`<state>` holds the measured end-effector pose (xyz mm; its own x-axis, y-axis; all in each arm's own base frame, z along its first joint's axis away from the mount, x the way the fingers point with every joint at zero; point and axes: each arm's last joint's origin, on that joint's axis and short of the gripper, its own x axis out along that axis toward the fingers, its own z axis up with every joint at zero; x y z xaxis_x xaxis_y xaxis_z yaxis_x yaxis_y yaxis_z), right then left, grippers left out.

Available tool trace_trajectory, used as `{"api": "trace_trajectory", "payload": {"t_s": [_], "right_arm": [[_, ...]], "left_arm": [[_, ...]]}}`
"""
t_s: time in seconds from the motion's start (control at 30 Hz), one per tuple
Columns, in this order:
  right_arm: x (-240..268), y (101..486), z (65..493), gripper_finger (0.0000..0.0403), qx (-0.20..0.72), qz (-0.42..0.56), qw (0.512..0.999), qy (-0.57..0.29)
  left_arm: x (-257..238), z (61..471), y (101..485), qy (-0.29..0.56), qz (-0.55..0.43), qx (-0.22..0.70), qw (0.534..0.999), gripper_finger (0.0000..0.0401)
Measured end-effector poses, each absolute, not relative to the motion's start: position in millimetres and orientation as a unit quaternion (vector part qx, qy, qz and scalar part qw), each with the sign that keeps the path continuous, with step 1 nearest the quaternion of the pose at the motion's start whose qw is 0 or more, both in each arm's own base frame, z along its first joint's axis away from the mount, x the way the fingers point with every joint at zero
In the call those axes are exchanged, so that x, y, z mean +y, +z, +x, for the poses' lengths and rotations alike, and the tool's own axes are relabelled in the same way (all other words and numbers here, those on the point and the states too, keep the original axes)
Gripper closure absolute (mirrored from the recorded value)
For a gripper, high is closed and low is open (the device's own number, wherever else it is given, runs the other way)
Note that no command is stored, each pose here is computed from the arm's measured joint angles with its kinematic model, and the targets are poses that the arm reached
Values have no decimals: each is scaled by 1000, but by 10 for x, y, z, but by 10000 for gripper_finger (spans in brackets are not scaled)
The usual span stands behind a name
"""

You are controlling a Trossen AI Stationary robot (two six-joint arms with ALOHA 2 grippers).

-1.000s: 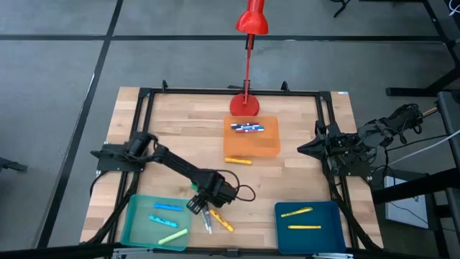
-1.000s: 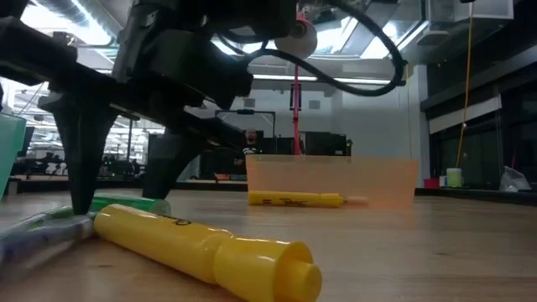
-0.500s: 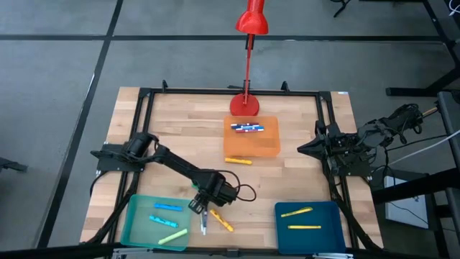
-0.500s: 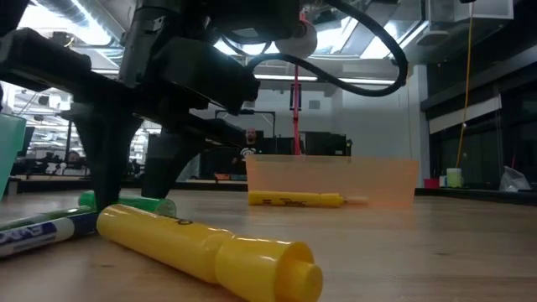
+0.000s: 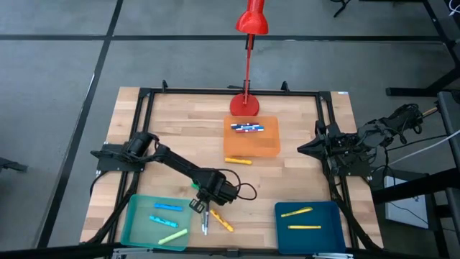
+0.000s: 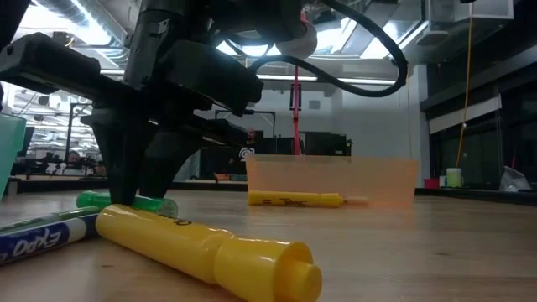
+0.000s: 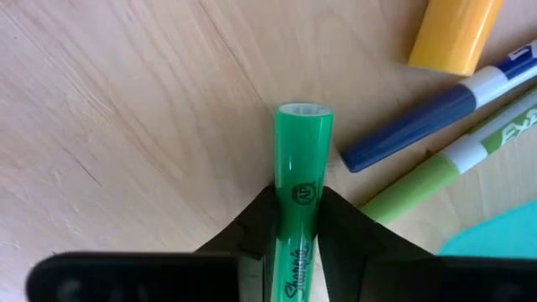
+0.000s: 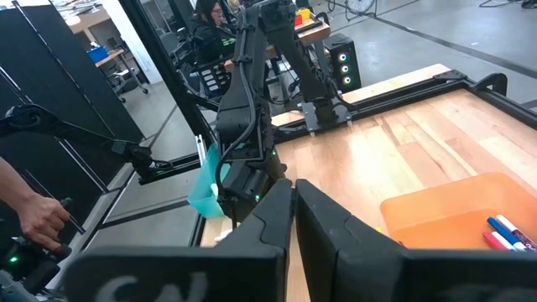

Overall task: Pick & Place Markers
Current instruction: Put the green highlighter pen into the green bin

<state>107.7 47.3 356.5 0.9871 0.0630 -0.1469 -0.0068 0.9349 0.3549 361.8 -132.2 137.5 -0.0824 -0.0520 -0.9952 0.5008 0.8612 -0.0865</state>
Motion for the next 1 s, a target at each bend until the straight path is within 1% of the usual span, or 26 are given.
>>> {"api": "trace_trajectory", "payload": {"t_s": [0.27,0.4,0.47,0.57,0.73,1.0], "right_arm": [[473,3565,1077,382,78,179,981,18],[473,3565,1077,382,78,172,982,18],[473,3565,1077,382,78,168,982,18],[473,3564,1077,382,78,165,983,19],[471,3548,1075,382,86,160,983,17],[471,3544,1074,382,87,122,988,20]], "left_arm": [[-1318,3659,1438,-214,166,705,655,343],[-1243,3704,1534,-197,170,712,652,343],[-1207,3754,1630,-186,175,703,663,343],[-1170,3779,1774,-180,172,705,664,343],[-1130,3888,2084,-172,162,690,684,343],[-1252,3972,2618,-177,135,649,728,343]]}}
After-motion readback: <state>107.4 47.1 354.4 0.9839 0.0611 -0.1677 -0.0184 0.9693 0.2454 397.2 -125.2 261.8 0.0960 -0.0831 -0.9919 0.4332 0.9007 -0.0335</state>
